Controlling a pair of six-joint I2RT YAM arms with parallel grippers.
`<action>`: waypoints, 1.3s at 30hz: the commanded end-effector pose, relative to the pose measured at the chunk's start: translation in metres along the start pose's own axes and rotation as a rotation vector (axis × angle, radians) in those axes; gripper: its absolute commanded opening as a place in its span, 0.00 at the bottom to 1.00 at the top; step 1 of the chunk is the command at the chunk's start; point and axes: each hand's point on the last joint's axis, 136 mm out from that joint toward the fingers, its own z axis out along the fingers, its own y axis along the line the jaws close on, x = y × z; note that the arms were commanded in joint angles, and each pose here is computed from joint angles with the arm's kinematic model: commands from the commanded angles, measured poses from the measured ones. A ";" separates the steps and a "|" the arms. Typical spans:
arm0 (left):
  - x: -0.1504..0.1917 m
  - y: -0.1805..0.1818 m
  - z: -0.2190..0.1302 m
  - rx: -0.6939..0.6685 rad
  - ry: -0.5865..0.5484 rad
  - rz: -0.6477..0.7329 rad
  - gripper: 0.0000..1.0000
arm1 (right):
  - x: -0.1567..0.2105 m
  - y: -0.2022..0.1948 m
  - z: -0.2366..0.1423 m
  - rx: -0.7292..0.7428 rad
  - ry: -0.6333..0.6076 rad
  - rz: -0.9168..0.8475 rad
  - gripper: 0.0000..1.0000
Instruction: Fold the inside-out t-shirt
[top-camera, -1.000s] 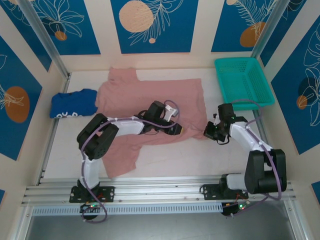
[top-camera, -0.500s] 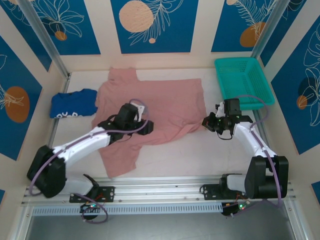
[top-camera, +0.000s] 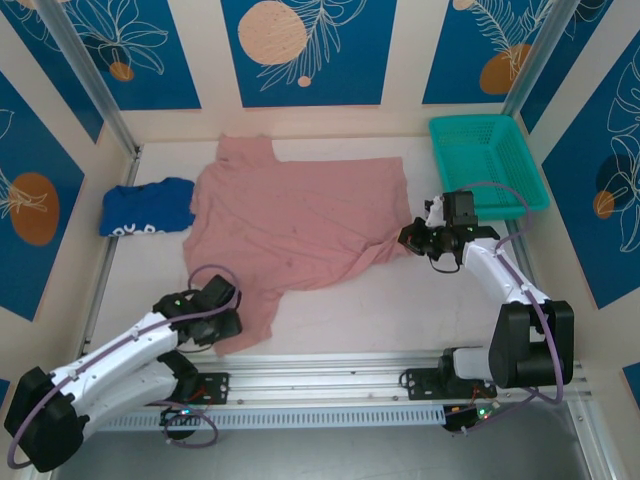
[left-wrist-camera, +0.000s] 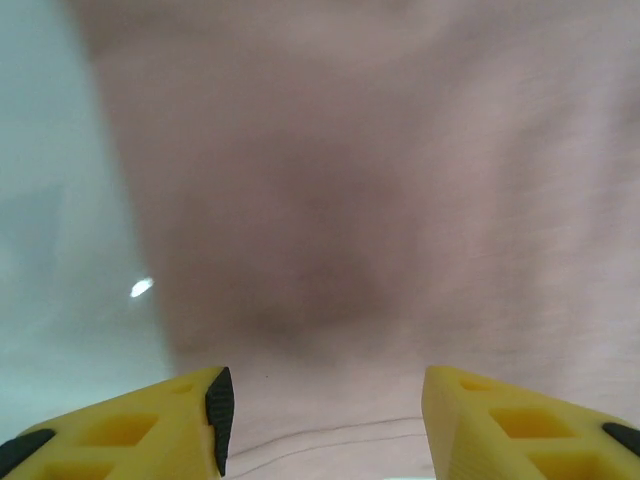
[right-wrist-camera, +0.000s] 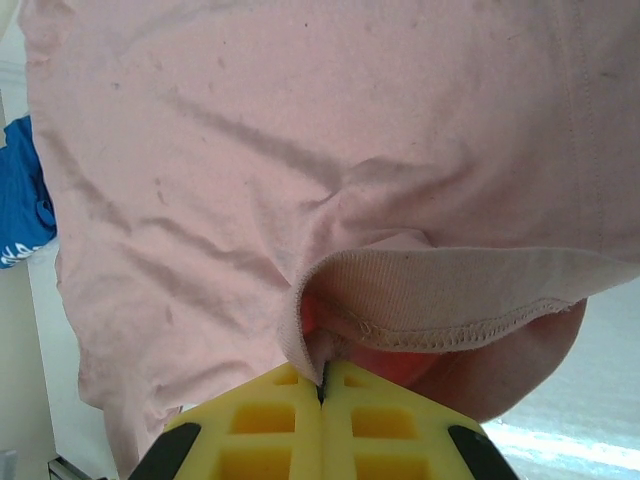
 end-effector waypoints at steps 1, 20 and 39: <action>0.010 0.034 -0.005 -0.126 0.002 -0.100 0.54 | -0.005 0.015 -0.008 -0.046 -0.022 -0.053 0.00; 0.044 0.012 0.028 -0.045 0.192 -0.069 0.25 | -0.006 0.006 -0.011 -0.007 -0.039 -0.062 0.00; -0.190 -0.039 -0.261 0.216 -0.890 0.025 0.00 | -0.099 0.053 -0.104 -0.053 -0.359 -0.110 0.00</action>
